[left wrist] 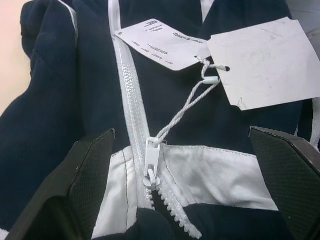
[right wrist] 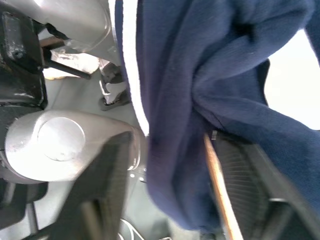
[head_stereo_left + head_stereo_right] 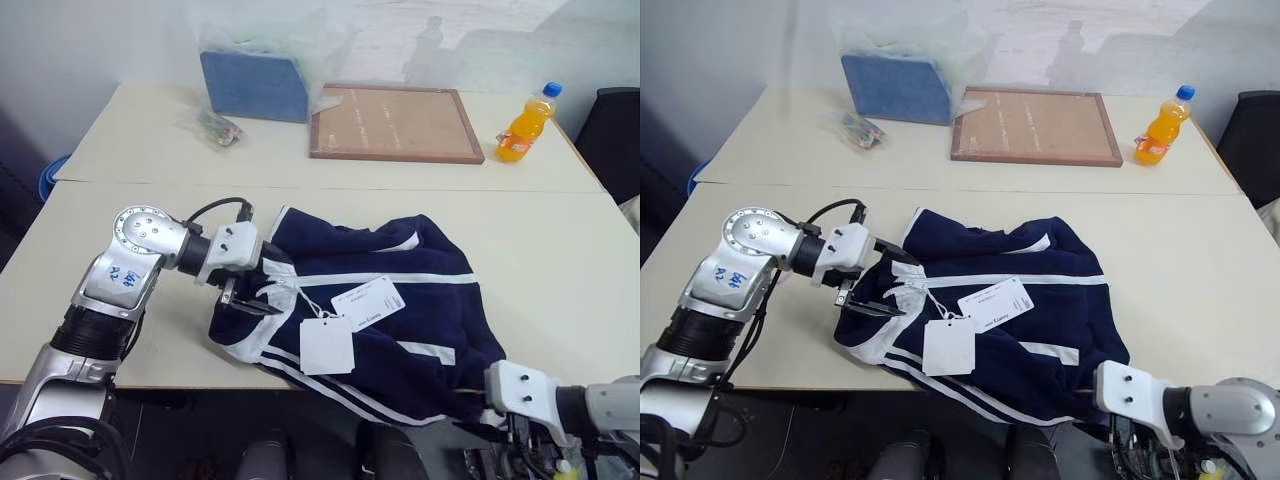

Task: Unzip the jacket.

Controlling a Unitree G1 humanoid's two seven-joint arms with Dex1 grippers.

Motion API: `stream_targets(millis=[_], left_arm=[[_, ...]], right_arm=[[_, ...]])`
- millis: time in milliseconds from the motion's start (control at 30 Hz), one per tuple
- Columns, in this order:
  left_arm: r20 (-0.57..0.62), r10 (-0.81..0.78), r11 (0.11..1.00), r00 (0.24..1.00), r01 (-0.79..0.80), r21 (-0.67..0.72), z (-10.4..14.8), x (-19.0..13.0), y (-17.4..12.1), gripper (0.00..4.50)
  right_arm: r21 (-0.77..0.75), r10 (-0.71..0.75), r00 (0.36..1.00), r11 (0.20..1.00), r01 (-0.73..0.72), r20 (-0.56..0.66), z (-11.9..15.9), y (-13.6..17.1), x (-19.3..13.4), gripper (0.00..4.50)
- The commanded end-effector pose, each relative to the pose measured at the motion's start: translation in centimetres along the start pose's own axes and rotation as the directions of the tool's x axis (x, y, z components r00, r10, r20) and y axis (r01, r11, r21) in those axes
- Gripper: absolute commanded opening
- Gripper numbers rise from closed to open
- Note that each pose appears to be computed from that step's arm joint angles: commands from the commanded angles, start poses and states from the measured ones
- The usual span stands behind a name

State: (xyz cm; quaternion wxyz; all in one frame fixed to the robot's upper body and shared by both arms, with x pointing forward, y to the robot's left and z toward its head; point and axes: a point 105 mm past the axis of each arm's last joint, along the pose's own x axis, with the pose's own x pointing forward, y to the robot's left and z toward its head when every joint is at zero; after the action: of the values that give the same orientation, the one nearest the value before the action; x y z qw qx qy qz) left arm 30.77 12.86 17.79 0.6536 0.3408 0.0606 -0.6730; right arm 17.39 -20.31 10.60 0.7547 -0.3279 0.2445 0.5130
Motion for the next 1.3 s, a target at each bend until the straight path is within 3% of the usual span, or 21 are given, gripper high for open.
stream_targets(millis=[33,233,433,600,700,933,1200,1300], left_arm=[[-0.009,-0.002,0.998,1.000,0.002,0.055,0.4,0.0,0.5,4.50],[0.003,-0.003,0.996,1.000,0.003,0.091,0.6,1.0,1.2,4.50],[0.018,-0.003,0.995,1.000,0.001,0.101,0.9,1.4,1.5,4.50],[0.018,0.006,0.995,1.000,-0.008,0.099,0.9,1.3,1.3,4.50],[0.014,0.013,0.996,1.000,-0.014,0.094,0.7,1.1,1.2,4.50],[0.008,0.026,0.996,1.000,-0.026,0.083,0.6,0.9,1.0,4.50],[0.011,0.028,0.997,1.000,-0.029,0.077,0.6,0.7,1.0,4.50],[0.015,0.029,0.996,0.999,-0.031,0.080,0.7,0.9,1.1,4.50]], right_arm=[[-0.119,-0.020,0.995,0.992,0.031,0.095,3.9,-1.0,-2.2,3.79],[-0.217,-0.140,0.959,0.956,0.195,0.245,8.9,-5.6,-3.4,3.79],[-0.461,-0.272,0.947,0.827,0.321,0.171,7.5,-9.0,1.6,3.79],[-0.538,-0.331,0.911,0.735,0.413,0.248,7.8,-10.2,4.8,3.79],[-0.584,-0.330,0.899,0.684,0.438,0.288,8.2,-10.2,6.0,3.79],[-0.626,-0.233,0.906,0.660,0.414,0.354,8.8,-8.2,8.2,3.79],[-0.629,-0.220,0.904,0.658,0.414,0.365,8.4,-7.7,6.4,3.79],[-0.619,-0.220,0.895,0.657,0.431,0.389,8.7,-7.6,7.5,3.79]])
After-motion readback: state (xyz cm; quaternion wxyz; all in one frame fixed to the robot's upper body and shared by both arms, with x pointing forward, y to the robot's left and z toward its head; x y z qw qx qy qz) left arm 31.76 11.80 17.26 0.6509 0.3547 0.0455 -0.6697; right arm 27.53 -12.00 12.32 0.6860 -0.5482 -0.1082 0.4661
